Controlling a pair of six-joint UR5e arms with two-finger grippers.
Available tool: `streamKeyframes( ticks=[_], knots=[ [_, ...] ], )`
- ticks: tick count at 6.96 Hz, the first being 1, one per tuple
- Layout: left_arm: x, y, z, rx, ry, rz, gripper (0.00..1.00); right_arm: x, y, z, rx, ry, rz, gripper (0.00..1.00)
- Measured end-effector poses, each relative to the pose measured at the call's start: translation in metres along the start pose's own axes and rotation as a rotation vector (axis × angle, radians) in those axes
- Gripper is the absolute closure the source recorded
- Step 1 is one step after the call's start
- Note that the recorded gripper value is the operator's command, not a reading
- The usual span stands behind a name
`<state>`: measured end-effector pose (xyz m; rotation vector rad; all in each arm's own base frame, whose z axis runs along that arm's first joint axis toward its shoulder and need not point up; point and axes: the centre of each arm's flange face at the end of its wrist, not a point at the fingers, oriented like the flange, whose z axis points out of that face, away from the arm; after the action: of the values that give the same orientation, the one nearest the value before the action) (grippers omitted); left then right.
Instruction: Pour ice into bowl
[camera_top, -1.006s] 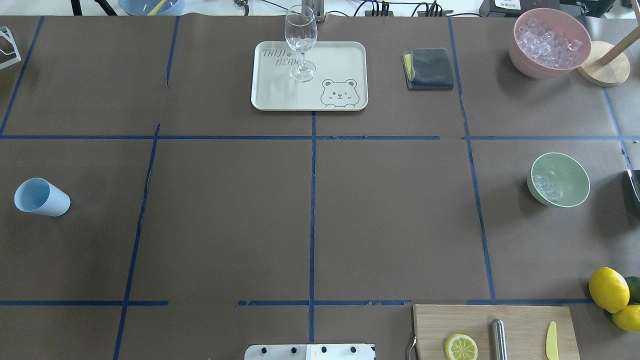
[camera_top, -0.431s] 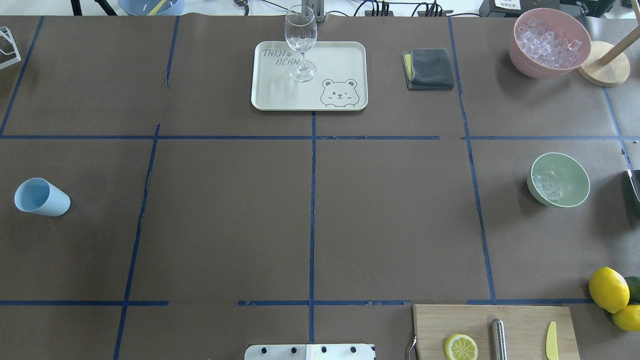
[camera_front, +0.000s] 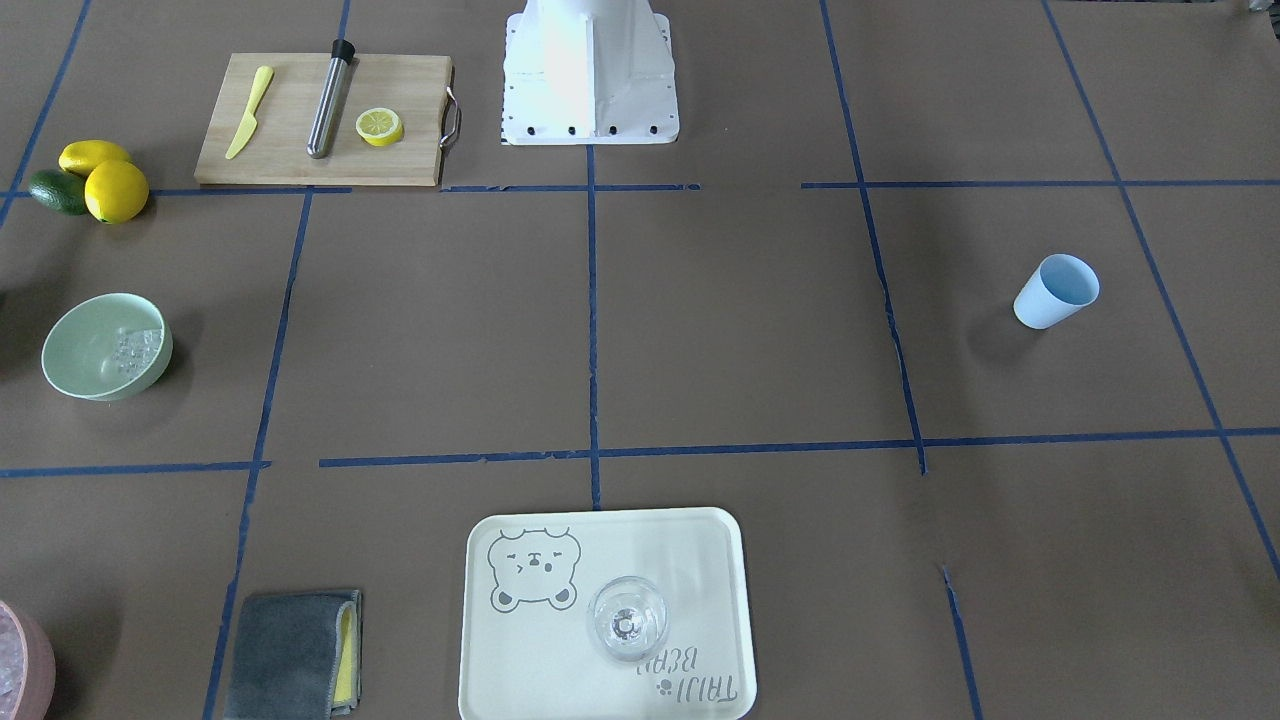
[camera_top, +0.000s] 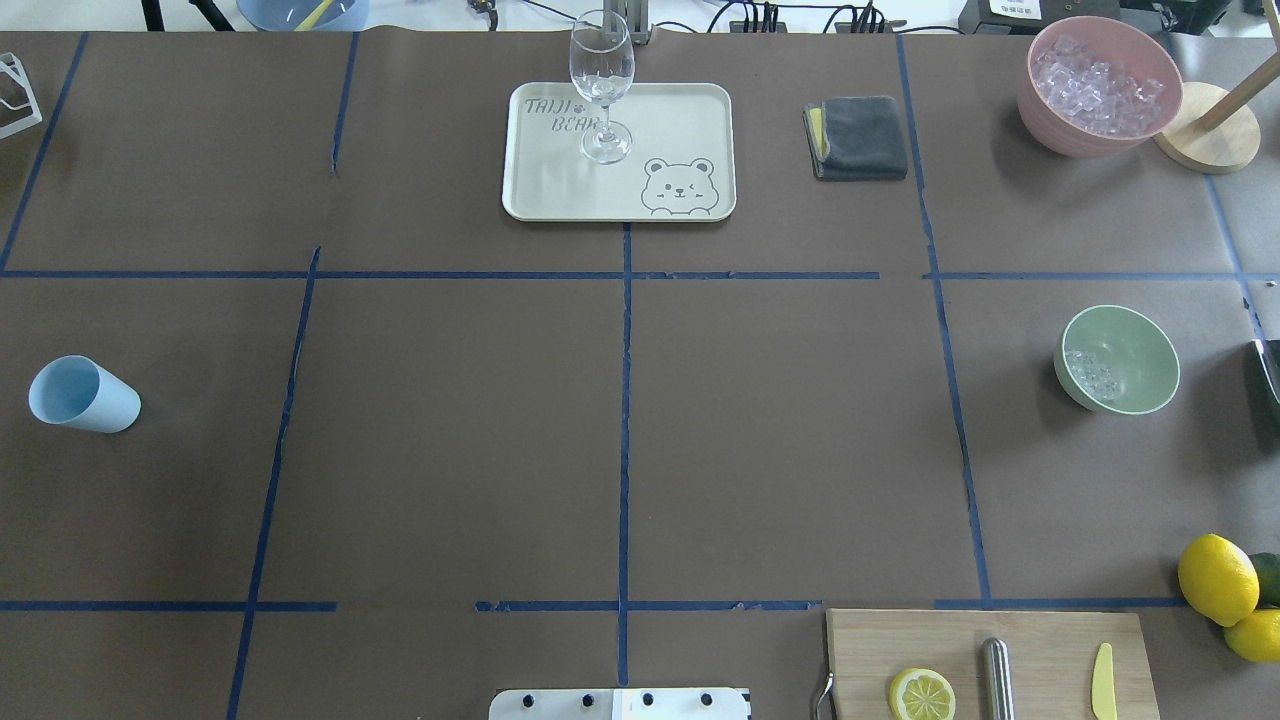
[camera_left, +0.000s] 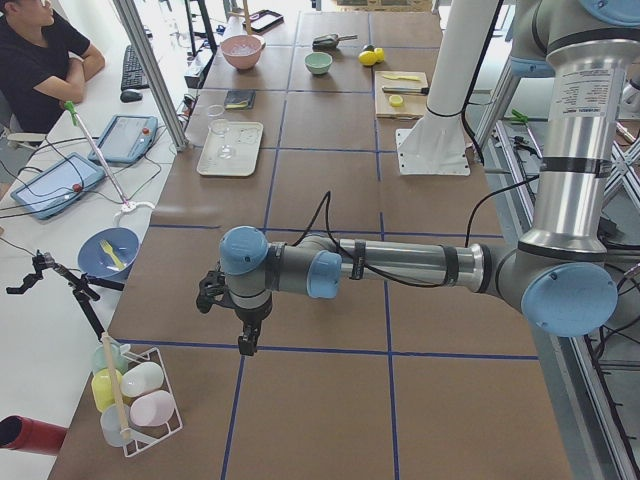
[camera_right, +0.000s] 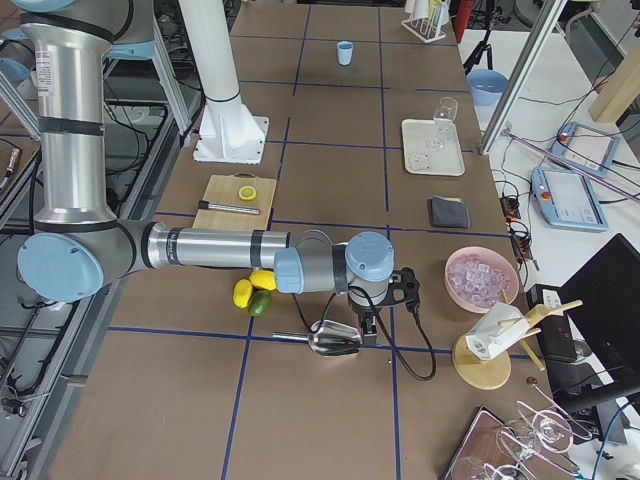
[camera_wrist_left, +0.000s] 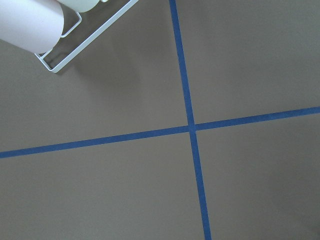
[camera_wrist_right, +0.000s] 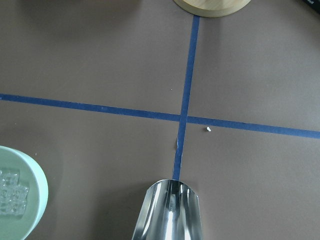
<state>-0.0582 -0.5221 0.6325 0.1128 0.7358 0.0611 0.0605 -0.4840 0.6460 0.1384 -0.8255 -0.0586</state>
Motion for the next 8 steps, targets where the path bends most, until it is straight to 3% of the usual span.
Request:
streamKeyframes(
  ticks=[2,8],
  knots=[
    [0.0005,-0.0004,-0.0006,0.002,0.000,-0.022,0.00,0.0063,0.0002,0.0057,0.031,0.000,0.036,0.00],
    [0.0031,-0.0031,-0.0024,0.007,0.000,-0.026,0.00,0.0079,0.0011,0.0072,0.035,-0.001,0.119,0.00]
  ],
)
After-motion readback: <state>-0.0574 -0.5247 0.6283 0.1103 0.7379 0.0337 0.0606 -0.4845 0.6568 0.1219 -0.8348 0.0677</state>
